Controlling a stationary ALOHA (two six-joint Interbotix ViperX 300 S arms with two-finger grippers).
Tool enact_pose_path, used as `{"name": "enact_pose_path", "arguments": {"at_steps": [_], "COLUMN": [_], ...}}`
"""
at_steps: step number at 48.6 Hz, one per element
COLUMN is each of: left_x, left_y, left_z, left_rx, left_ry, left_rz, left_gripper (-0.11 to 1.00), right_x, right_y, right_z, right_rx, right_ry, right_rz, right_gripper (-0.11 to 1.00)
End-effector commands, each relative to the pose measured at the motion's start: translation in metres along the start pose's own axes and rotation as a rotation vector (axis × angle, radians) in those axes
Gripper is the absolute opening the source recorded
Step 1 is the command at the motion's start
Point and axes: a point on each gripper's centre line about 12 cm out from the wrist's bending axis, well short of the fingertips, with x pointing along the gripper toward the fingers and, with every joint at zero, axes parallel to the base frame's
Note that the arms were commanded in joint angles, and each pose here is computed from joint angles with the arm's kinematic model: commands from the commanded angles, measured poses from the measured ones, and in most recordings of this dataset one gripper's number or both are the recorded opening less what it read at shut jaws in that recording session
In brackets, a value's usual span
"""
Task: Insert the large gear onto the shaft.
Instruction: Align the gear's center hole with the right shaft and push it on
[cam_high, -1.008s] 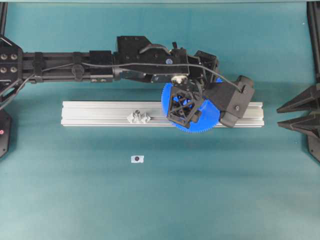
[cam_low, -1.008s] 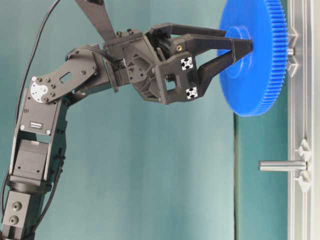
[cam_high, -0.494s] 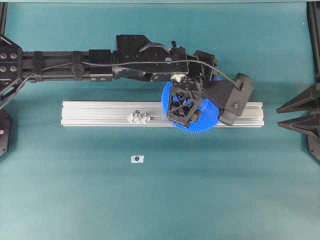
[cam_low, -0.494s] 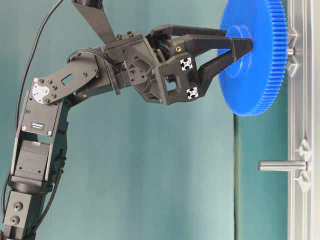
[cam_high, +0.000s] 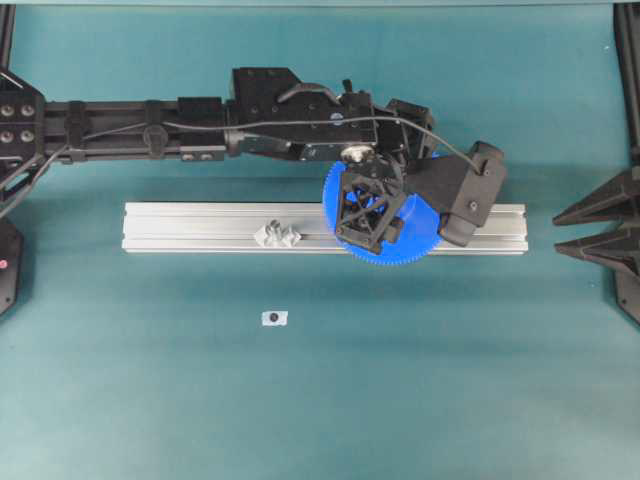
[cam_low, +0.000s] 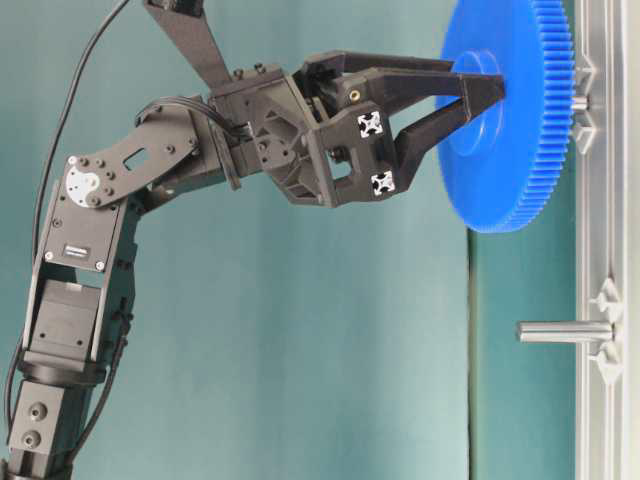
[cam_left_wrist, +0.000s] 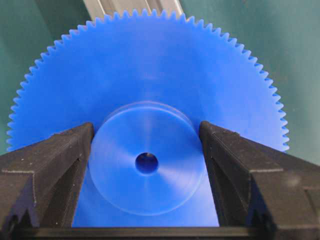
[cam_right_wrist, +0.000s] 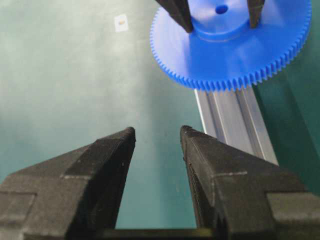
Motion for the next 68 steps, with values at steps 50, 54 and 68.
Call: {"name": "enact_pose_path", "arguments": {"at_steps": [50,54,68], "left_x": [-0.028,-0.031,-0.029], "left_y": [0.015,0.015,0.015], "left_z": [0.008,0.008,0.008], "left_rx": [-0.115,-0.117,-0.126], "left_ry": [-0.064,-0.062,-0.056], "left_rz": [0.046,0.043,0.040], "left_gripper": [0.90,0.91,0.91], "right_x": [0.000,0.000,0.000], "right_y": [0.001,0.001,0.001], "right_z": [0.008,0.008,0.007], "right_rx": [0.008,0.013,0.048], "right_ry": [-0.031,-0.031,-0.029], "right_rz": [0.003,0.004,0.005], "right_gripper": [0.51,0.51,0.51]}}
